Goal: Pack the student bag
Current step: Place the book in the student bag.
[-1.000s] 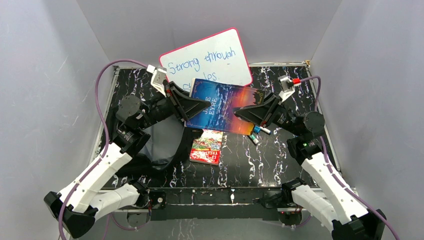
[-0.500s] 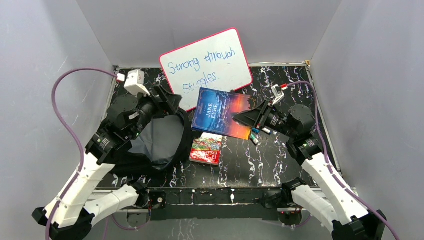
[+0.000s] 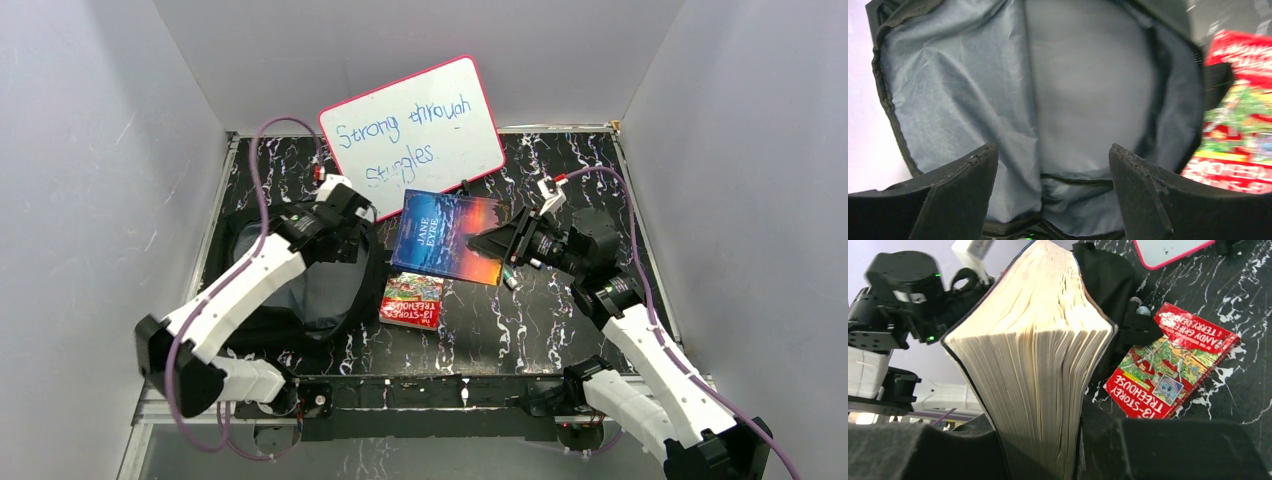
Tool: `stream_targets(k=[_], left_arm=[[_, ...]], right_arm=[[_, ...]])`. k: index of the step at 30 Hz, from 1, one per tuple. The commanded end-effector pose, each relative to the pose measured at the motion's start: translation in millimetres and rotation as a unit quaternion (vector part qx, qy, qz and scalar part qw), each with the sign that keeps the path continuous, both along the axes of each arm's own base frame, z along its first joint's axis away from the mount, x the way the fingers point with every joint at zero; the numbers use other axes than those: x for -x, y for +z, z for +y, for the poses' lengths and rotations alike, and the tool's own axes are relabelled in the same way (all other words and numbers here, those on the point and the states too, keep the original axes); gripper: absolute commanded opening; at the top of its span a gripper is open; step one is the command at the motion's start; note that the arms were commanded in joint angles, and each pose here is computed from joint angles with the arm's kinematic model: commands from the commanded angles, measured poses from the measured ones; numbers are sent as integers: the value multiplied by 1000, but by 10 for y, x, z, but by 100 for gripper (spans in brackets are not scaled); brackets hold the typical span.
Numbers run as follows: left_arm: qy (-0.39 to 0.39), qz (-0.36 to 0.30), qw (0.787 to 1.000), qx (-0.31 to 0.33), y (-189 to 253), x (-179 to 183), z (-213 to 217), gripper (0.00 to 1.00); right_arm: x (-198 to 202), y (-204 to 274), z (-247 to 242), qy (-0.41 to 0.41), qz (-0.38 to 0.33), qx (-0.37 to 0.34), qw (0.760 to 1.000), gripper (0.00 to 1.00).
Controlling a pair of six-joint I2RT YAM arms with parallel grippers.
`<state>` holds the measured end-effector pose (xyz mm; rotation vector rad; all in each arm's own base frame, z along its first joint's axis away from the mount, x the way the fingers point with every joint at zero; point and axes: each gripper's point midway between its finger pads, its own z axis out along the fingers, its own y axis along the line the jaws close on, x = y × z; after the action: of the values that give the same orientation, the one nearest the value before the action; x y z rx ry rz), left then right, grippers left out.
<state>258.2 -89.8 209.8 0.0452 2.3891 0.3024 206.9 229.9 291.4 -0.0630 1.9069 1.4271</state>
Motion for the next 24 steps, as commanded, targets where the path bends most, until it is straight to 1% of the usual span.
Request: stream_targets(k=[1,4,6,8,12,14,17,21,24], left_arm=[[10,45,989,-137,-152,23,344,80],[24,60,980,-189,-242,-30,430,83],[32,71,978,-195,-332,-56,450,85],[44,89,978,-181,-466,-65,496,86],[62,116,984,-122,-755,-46,553,87],[65,119,984,-113,-851,-13,562,88],[86,127,978,-140,-964,35,678,88],[107,170,963,-181,-1148,103,770,88],[117,184,953,-209,-1201,111,822,88]], right_arm=[[77,732,-35,1,-126,-48,991,0],[95,735,-50,1,-133,-43,990,0],[106,731,-59,0,-135,-38,990,0],[118,730,-66,1,-139,-34,990,0],[142,749,-75,4,-146,-30,989,0],[149,746,-73,6,-148,-27,989,0],[155,744,-70,9,-152,-24,988,0],[159,734,-55,15,-152,-23,988,0],[165,729,-50,18,-153,-23,988,0]])
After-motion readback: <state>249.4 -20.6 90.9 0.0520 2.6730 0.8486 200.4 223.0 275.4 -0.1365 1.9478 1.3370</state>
